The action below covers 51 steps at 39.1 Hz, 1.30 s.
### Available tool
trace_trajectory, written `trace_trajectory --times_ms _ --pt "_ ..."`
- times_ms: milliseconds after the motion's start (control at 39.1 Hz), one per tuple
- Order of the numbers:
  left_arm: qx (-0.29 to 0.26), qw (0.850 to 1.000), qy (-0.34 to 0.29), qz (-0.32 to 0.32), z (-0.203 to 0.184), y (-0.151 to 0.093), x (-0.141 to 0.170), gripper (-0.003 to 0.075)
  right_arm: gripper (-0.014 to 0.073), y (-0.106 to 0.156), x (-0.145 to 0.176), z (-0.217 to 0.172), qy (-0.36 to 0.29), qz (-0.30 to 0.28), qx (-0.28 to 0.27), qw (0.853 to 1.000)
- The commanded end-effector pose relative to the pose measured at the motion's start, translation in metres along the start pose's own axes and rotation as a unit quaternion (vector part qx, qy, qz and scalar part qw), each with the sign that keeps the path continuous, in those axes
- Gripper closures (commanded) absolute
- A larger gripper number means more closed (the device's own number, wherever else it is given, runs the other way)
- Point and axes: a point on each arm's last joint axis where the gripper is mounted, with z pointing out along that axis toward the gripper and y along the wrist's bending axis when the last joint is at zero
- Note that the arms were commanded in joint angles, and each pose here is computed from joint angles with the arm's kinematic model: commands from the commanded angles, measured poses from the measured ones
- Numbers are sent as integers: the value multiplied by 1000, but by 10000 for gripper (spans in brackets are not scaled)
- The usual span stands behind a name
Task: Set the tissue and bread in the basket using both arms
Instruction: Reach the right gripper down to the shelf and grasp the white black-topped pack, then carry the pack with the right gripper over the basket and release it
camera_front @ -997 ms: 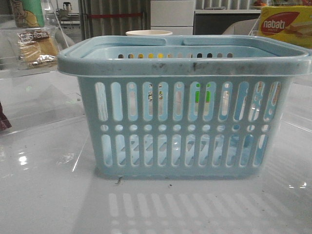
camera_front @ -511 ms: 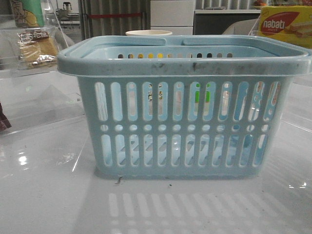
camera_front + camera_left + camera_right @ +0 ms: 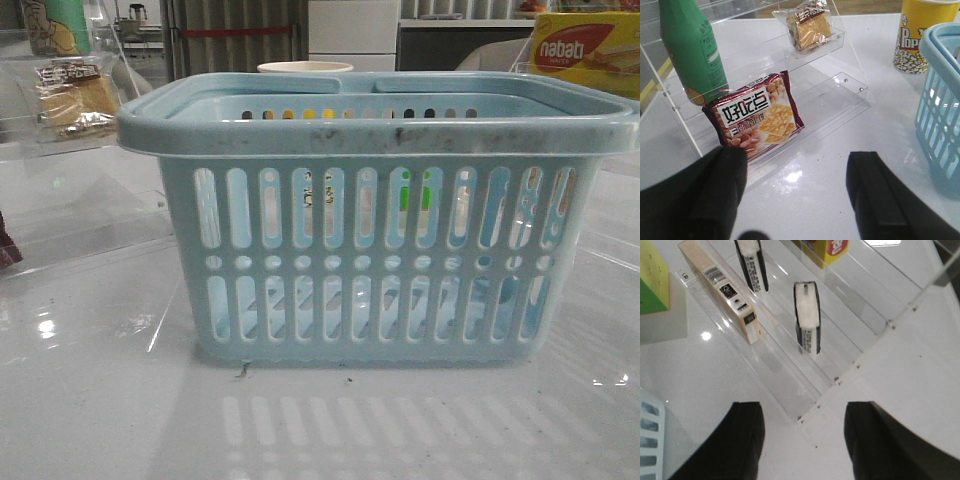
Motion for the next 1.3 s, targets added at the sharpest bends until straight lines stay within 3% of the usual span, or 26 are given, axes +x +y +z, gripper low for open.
trace_trajectory --times_ms 0,281,511,563,614,690,742,1023,1279 --pt "2 999 -47 -7 -2 0 -15 234 125 -2 -32 4 -54 -8 7 998" --pt "2 999 -47 -7 -2 0 -15 234 125 -6 -49 85 -9 -40 30 999" --pt "2 999 -47 -7 -2 0 -15 234 127 -5 -45 124 -20 -43 25 999" --pt "2 999 -47 -7 -2 0 -15 234 158 -5 -45 127 -22 -43 25 999" --pt "2 999 -47 -7 -2 0 -15 234 262 -5 -44 129 -22 -44 25 998" --pt "2 999 -47 -7 -2 0 -15 234 390 -5 -45 127 -25 -43 24 998" --pt "2 999 -47 -7 -2 0 -15 234 426 -4 -46 125 -26 -43 23 998" --pt "2 999 -47 -7 -2 0 -15 234 440 3 -61 75 -57 -29 9 998" --pt "2 999 -47 -7 -2 0 -15 234 440 37 -72 -4 -124 -55 -31 990"
